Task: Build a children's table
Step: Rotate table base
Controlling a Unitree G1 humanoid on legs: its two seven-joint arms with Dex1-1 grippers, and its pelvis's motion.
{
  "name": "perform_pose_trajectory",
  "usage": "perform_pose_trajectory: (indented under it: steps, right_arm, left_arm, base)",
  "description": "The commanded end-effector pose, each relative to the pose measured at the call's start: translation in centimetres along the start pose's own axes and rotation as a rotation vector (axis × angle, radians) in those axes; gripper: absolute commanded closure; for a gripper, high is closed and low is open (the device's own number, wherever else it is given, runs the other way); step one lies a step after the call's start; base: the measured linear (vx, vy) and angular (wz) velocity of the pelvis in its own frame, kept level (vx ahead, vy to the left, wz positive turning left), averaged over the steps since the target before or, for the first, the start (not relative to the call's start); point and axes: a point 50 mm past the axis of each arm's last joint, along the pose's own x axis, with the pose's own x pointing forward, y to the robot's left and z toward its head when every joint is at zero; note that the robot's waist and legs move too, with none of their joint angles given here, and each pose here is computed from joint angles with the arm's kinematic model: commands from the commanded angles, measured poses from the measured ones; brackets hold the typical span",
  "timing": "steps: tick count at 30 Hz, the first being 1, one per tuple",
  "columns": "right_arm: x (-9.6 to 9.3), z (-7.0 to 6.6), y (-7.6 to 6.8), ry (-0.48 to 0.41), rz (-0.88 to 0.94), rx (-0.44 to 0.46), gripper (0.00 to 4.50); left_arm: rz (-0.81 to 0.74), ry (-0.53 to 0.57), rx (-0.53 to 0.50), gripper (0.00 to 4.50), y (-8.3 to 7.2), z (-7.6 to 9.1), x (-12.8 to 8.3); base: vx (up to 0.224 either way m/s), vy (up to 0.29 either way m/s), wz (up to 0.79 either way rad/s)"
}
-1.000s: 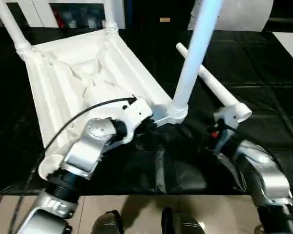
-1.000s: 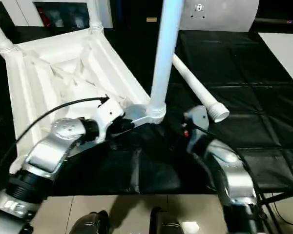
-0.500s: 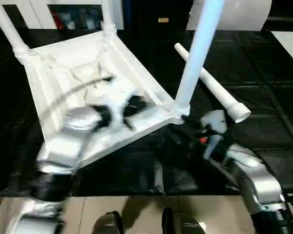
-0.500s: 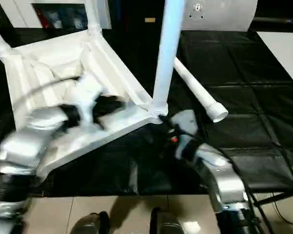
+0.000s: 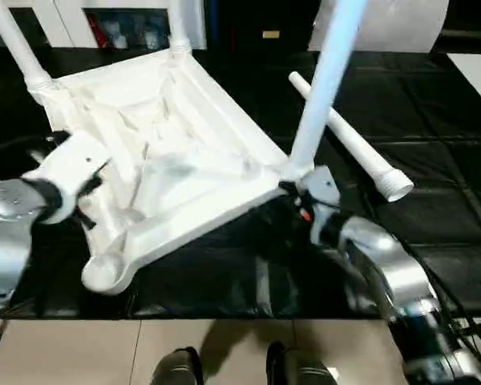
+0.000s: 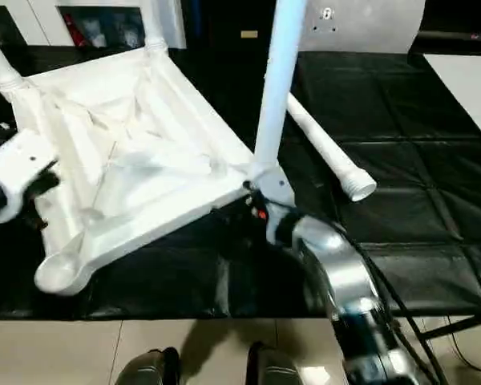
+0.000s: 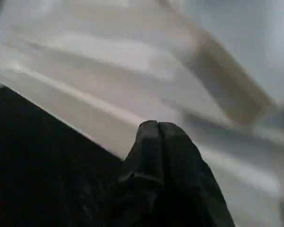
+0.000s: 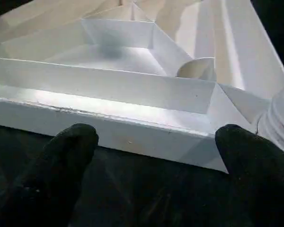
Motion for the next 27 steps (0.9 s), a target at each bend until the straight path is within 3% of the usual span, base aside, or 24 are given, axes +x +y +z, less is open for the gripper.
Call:
perform_pose_trajectory:
  steps: [1, 6, 7, 10, 13, 15, 18, 27]
  right_arm:
    - [0.0, -0.4, -0.4, 0.024, -0.023, 0.004, 0.00]
    - [0.3, -0.5, -0.4, 0.028, -0.023, -0.005, 0.00]
    - [0.5, -0.6, -0.5, 0.029, -0.024, -0.007, 0.00]
    - [0.7, -0.6, -0.6, 0.031, -0.026, -0.011, 0.00]
    - [1.2, -0.4, -0.7, 0.031, -0.026, -0.019, 0.00]
    - [1.3, -0.4, -0.8, 0.030, -0.026, -0.022, 0.00]
    - [2.0, 0.1, -1.0, 0.023, -0.027, -0.032, 0.00]
    - [3.4, 0.8, -1.0, 0.008, -0.031, -0.044, 0.00]
  left_arm:
    - [-0.060, 0.052, 0.014, 4.47, -1.1, -0.7, 0.1]
    - [-0.245, 0.115, 0.025, 4.47, -3.4, -1.8, 0.1]
    - [-0.359, 0.130, 0.047, 4.47, -4.6, -2.2, -0.1]
    - [-0.485, 0.138, 0.063, 4.47, -5.8, -2.4, -0.6]
    - [-0.689, 0.059, 0.085, 4.47, -7.9, -1.4, -1.5]
    - [-0.725, 0.041, 0.102, 4.47, -8.2, -1.1, -1.7]
    - [-0.890, -0.066, 0.077, 4.47, -10.0, 0.6, -2.5]
    - [-0.882, -0.286, 0.041, 4.47, -11.7, 4.6, 0.0]
  base:
    - [0.000, 0.000, 0.00]
    - [0.000, 0.000, 0.00]
    - [0.000, 0.000, 0.00]
    - [0.000, 0.000, 0.00]
    - [0.000, 0.000, 0.00]
    - [0.000, 0.000, 0.00]
    - [0.000, 0.000, 0.00]
    - [0.000, 0.000, 0.00]
